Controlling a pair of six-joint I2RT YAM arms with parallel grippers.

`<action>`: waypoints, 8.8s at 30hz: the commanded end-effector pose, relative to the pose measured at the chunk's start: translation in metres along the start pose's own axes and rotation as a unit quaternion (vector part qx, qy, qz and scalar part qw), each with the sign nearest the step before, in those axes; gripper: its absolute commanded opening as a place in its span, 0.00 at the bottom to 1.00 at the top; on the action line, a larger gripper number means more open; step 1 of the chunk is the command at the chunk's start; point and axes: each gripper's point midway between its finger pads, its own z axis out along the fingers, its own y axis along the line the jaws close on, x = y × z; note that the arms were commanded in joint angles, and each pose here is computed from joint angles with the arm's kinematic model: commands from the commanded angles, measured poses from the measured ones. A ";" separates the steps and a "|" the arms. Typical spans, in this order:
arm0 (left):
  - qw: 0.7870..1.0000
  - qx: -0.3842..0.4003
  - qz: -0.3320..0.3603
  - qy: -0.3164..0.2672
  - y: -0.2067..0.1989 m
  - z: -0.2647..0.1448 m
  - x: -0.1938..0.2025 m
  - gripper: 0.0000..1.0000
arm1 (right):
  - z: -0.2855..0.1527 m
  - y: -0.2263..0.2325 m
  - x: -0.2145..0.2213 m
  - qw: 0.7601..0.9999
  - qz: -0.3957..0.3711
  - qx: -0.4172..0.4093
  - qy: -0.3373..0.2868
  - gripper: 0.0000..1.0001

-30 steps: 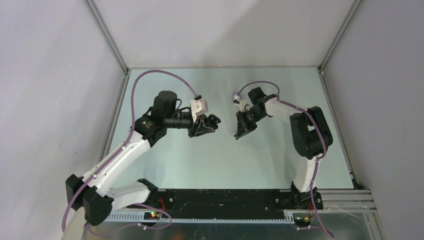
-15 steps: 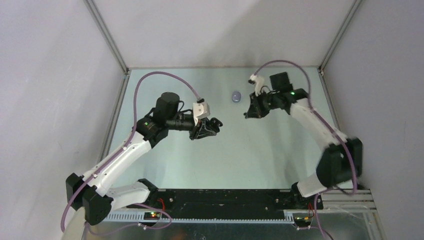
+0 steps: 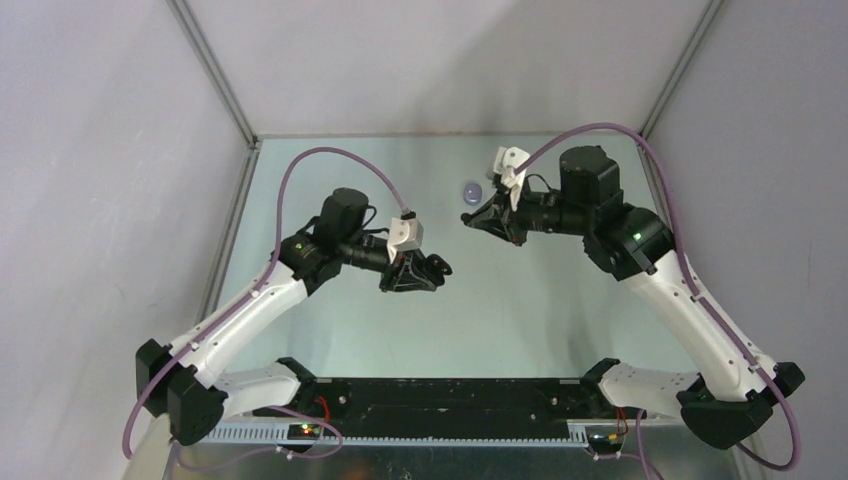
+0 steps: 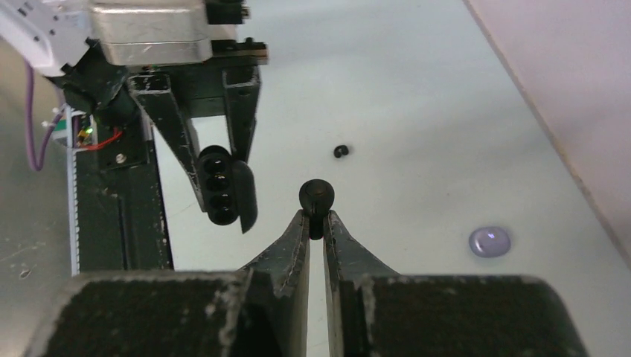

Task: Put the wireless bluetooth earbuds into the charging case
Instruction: Pick up the earbud from the center of the board, then place the earbud in the charging case, then pick up the earbud from the center of the board.

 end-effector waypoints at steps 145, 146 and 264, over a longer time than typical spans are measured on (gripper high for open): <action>0.996 -0.020 0.082 -0.017 -0.003 -0.032 -0.030 0.05 | -0.001 0.081 -0.022 0.989 -0.072 -0.129 0.030 0.26; 0.996 -0.036 0.083 -0.014 0.003 -0.037 -0.029 0.04 | 0.001 0.068 -0.025 0.992 -0.062 -0.110 0.022 0.32; 0.983 -0.149 0.086 -0.066 0.014 -0.092 -0.036 0.09 | 0.277 0.035 0.263 0.925 0.009 -0.212 0.314 0.42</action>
